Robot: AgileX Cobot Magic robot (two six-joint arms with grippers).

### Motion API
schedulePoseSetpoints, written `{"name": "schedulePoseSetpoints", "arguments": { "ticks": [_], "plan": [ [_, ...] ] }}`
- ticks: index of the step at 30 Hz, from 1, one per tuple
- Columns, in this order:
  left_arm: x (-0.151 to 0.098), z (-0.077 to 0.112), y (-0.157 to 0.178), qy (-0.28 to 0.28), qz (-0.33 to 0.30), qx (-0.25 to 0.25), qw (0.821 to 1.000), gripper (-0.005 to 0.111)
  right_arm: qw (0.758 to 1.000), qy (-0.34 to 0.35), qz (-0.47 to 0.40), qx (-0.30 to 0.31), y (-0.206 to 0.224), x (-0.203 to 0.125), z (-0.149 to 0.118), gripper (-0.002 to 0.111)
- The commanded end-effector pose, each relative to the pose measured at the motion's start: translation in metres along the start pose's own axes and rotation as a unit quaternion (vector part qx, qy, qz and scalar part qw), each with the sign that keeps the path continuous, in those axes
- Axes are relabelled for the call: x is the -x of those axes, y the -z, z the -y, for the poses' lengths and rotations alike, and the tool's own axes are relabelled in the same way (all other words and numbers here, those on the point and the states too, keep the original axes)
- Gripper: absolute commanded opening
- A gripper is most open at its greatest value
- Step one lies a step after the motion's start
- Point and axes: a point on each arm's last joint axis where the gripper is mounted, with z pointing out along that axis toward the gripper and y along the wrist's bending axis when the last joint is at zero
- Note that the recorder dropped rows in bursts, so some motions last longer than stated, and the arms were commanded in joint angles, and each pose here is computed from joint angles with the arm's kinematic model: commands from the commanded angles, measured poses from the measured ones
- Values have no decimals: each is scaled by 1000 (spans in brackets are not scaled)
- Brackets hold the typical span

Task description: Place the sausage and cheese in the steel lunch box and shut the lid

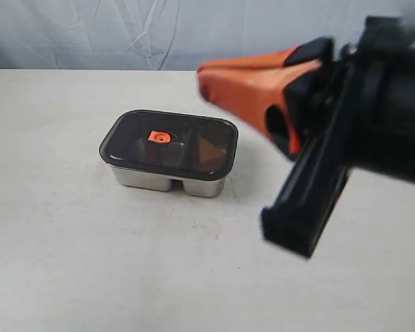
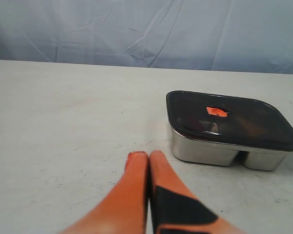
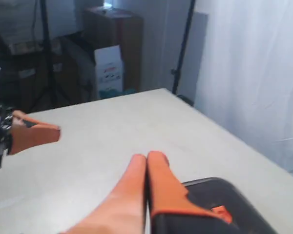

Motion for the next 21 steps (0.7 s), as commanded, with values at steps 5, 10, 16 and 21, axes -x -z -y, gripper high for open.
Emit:
{"name": "schedulePoseSetpoints", "arguments": {
  "ticks": [5,10,16,21],
  "plan": [
    [0,0,0,-1,3,2,1000,0,974,-54,99,-198,102,21,40,0],
    [0,0,0,-1,3,2,1000,0,940,-94,52,-324,145,-48,30,0],
    [0,0,0,-1,3,2,1000,0,870,-147,50,-469,147,-140,27,0],
    [0,0,0,-1,3,2,1000,0,846,-209,33,-489,140,-182,30,0]
  ]
}}
